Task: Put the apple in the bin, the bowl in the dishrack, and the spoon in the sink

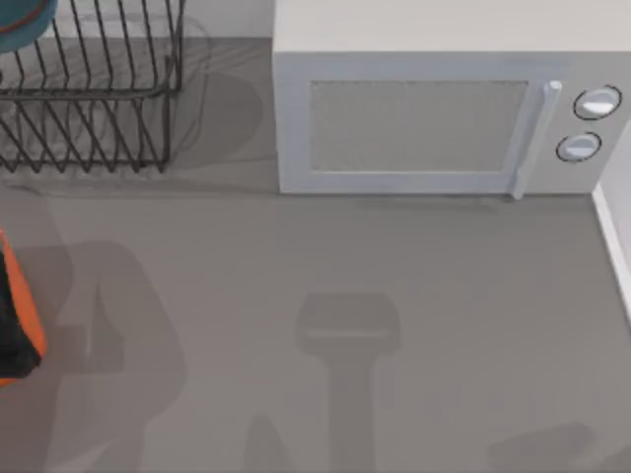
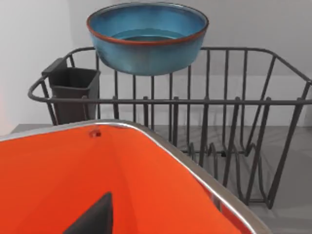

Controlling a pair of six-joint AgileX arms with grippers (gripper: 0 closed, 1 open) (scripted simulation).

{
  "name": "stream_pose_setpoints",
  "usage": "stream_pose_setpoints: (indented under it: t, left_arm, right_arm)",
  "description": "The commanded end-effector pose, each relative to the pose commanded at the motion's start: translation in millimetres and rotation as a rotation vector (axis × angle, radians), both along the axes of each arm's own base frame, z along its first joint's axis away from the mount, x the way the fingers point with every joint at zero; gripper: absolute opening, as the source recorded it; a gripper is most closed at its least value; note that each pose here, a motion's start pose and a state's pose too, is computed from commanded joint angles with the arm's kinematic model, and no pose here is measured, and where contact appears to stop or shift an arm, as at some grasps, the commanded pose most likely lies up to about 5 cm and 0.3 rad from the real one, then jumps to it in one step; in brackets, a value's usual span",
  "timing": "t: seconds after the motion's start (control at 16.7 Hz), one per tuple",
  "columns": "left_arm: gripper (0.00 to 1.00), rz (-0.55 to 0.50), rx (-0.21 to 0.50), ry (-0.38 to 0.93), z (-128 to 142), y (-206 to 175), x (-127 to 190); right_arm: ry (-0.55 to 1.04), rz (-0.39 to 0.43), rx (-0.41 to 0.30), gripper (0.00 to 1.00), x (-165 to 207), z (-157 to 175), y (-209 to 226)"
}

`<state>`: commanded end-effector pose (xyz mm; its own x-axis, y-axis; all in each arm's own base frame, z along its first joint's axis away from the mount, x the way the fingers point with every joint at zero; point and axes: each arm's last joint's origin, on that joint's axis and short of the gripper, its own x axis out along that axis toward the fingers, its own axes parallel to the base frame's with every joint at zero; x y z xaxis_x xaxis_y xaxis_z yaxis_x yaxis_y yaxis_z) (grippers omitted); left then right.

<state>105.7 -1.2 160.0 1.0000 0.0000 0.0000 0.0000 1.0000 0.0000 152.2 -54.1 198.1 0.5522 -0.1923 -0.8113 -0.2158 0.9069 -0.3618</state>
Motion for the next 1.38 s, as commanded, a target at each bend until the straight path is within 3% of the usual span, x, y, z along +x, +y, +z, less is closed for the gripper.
stream_pose_setpoints:
  t: [0.3,0.54,1.08,1.38]
  left_arm:
    - [1.00,0.000,0.000,0.000,0,0,0]
    - [1.00,0.000,0.000,0.000,0,0,0]
    - [1.00,0.000,0.000,0.000,0,0,0]
    - [1.00,0.000,0.000,0.000,0,0,0]
  right_arm:
    - [0.413,0.115,0.050,1.00,27,0,-41]
    - [0.578,0.194,0.125,1.00,39,-5,-67]
    - [0.606,0.214,0.142,1.00,42,-9,-72]
    - [0.600,0.212,0.138,1.00,47,-55,-76]
